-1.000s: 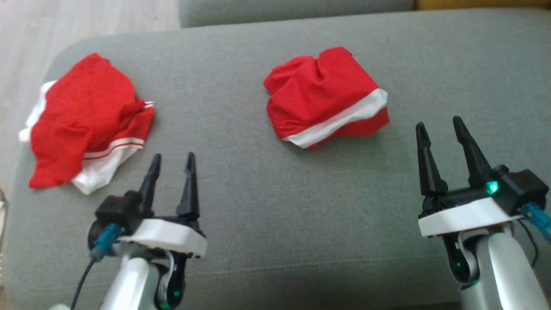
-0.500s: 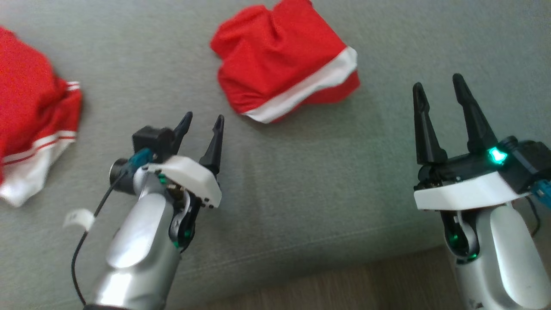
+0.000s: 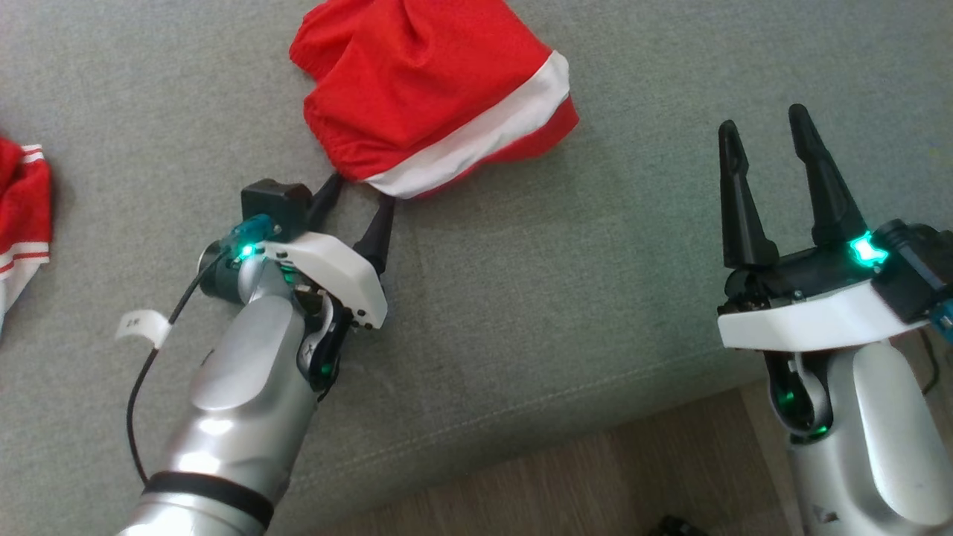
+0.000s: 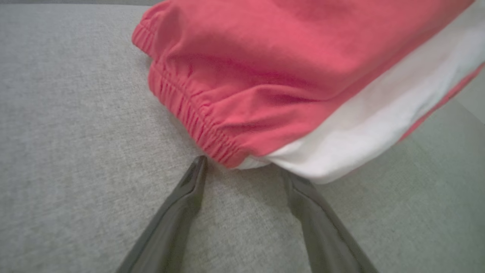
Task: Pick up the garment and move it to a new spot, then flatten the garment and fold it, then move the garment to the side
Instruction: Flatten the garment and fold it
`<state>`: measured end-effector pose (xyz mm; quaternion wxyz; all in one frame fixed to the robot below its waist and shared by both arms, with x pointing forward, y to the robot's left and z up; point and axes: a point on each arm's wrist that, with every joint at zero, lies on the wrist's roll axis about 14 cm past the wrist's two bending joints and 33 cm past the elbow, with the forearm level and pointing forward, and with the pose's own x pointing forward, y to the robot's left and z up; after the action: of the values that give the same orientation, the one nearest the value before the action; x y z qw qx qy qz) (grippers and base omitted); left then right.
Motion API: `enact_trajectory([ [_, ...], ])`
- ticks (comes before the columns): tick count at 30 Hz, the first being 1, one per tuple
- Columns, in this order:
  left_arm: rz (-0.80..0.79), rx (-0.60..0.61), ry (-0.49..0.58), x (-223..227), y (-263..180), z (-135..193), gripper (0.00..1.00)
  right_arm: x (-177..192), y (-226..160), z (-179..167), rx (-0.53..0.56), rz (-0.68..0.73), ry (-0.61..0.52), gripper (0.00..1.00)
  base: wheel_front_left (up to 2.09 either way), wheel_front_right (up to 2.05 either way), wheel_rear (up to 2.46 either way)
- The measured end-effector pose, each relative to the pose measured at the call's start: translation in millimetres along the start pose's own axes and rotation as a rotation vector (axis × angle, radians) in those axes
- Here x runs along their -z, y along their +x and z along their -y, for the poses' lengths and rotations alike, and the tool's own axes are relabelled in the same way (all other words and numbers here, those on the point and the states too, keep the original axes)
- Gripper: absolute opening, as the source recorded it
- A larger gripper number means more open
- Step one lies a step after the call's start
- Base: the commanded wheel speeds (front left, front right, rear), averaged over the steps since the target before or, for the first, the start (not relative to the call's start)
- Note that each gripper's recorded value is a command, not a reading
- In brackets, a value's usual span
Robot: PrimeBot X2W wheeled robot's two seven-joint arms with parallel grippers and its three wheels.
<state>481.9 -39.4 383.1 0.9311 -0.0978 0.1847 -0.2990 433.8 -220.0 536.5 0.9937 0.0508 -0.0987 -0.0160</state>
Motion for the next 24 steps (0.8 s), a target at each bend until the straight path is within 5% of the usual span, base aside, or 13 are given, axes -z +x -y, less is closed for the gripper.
enact_trajectory([
  [4, 0.012, 0.006, -0.016, -0.9, 0.9, 0.7, 1.0, 1.1, 0.5, -0.5, -0.001, -0.002, 0.005, 1.0, 0.0, 0.0, 0.0],
  [6, 0.024, 0.018, -0.013, -3.9, 1.7, 2.8, 0.03, 1.9, 1.0, -1.7, -0.004, -0.003, 0.007, 1.0, 0.0, 0.0, 0.0],
  [18, 0.286, -0.072, 0.026, -84.4, -29.4, -16.8, 0.0, -3.8, 6.0, -17.4, -0.043, 0.017, 0.028, 1.0, 0.0, 0.0, 0.0],
  [24, 0.33, -0.198, 0.032, -86.7, -73.1, -44.2, 0.0, -5.9, 9.3, -37.1, -0.094, 0.022, 0.043, 1.0, 0.0, 0.0, 0.0],
])
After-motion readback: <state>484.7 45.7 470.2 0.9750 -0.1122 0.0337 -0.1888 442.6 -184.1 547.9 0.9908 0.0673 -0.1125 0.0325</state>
